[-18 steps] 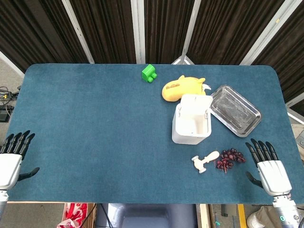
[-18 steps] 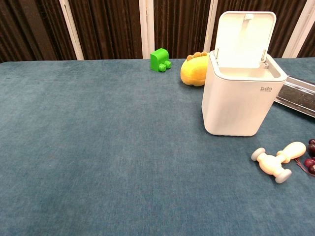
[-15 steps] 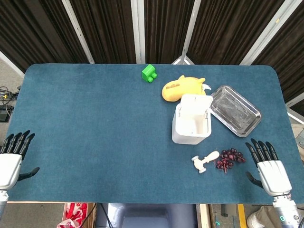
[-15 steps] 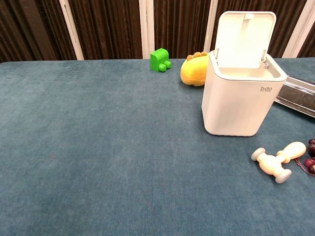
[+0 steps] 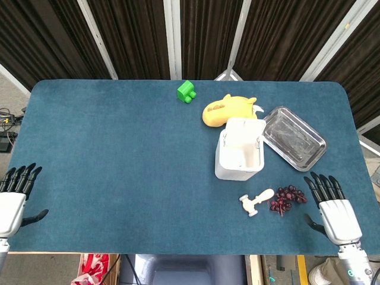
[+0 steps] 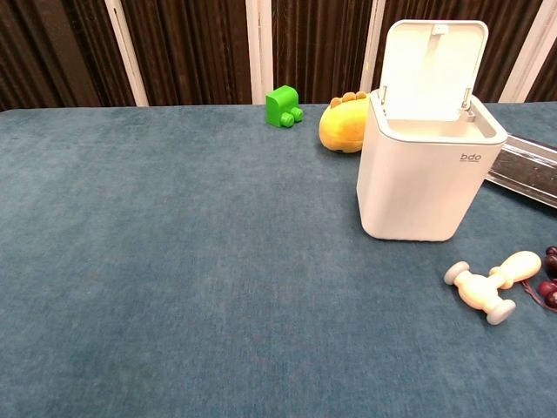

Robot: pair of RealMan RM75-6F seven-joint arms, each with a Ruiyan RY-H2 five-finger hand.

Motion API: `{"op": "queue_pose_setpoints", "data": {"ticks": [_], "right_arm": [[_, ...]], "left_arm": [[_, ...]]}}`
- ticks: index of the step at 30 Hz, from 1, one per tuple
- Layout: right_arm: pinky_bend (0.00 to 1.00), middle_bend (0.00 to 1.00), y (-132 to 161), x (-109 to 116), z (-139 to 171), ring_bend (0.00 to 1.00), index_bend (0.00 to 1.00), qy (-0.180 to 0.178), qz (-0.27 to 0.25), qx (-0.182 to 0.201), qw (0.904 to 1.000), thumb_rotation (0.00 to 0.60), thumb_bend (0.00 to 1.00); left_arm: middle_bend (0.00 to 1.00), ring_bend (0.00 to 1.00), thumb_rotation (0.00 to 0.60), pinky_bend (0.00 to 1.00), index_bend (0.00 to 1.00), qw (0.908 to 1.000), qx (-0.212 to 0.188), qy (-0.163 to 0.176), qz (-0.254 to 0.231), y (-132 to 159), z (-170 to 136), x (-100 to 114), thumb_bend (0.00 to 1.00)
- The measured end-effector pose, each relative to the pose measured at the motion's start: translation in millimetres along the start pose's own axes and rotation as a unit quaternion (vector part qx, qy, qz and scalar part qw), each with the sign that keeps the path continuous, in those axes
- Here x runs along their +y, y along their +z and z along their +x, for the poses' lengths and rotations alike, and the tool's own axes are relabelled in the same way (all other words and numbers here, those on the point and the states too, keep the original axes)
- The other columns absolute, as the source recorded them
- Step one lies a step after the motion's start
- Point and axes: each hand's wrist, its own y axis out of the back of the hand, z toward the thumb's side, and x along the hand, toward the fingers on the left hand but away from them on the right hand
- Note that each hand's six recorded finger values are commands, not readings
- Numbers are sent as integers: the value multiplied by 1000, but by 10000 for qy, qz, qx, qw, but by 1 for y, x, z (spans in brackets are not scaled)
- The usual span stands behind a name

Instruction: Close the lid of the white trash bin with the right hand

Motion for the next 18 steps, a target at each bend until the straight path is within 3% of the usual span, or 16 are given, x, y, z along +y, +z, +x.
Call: {"op": "queue_pose_setpoints", "data": {"ticks": [3, 4, 8, 13, 18], "right_arm": [[341, 125, 7, 9, -9, 178, 0, -53, -174, -14, 9998, 600, 306], [427, 211, 9, 13, -13, 266, 0, -74, -235, -26, 9997, 600, 357], [615, 483, 16, 31, -35, 539, 0, -109, -529, -158, 9984, 600, 544], [678, 595, 25, 50, -66, 651, 0, -13, -840, -331, 9959, 600, 618], [686, 616, 42, 72, -100, 671, 0, 142, -1120, -383, 9929, 600, 642]], "left_arm": [[0, 0, 600, 0, 0, 10000, 26, -9, -21, -1, 0, 1, 0], [0, 0, 600, 0, 0, 10000, 30, -8, -32, -1, 0, 1, 0], [0, 0, 600, 0, 0, 10000, 19, 5, -68, -1, 0, 2, 0], [0, 0, 600, 0, 0, 10000, -21, -21, -87, 1, 2, 1, 0], [0, 0, 600, 0, 0, 9999, -57, -60, -82, 4, 3, 0, 0]]}}
